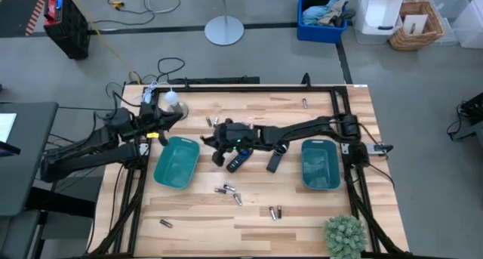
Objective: Sort batteries
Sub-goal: Put the brown battery into the green bin
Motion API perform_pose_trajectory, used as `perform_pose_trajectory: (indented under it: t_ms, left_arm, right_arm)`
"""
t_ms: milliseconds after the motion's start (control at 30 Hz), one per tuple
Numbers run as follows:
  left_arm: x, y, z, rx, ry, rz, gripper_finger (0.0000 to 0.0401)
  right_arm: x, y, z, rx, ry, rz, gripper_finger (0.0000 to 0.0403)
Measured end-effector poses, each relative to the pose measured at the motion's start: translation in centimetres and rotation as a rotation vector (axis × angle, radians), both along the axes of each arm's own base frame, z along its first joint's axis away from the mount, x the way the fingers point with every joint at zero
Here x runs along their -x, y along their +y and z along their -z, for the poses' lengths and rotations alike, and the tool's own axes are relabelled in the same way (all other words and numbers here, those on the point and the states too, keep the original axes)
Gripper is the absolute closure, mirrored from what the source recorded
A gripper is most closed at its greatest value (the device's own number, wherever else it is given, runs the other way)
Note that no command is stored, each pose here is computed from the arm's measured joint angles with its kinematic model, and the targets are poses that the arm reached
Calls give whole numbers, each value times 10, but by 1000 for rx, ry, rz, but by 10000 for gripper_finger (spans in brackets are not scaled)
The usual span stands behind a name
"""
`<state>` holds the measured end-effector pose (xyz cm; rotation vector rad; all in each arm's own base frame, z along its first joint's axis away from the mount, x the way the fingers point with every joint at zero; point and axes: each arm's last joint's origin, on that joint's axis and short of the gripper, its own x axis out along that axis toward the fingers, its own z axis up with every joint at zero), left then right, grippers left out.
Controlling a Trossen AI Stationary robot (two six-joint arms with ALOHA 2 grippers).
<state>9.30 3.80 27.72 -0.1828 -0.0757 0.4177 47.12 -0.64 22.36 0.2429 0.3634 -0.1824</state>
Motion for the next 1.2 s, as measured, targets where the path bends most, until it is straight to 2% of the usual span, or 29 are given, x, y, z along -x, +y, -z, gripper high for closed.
perform_pose_trajectory:
  t_ms: [433,600,733,1000,1200]
  left_arm:
    - [19,-6,-1,-12,-39,-48,401]
    - [19,-6,-1,-11,-36,-55,401]
    - [19,-6,0,-12,-28,-56,401]
    - [19,-6,1,-14,-11,-56,401]
    - [19,-6,3,-8,8,-55,401]
  right_arm:
    - [-84,15,20,-7,-69,-156,353]
    - [-104,19,41,-17,0,-184,349]
    - [-111,19,42,-18,11,-188,314]
    - [-110,17,37,16,27,-197,202]
    - [-106,15,25,77,32,-219,186]
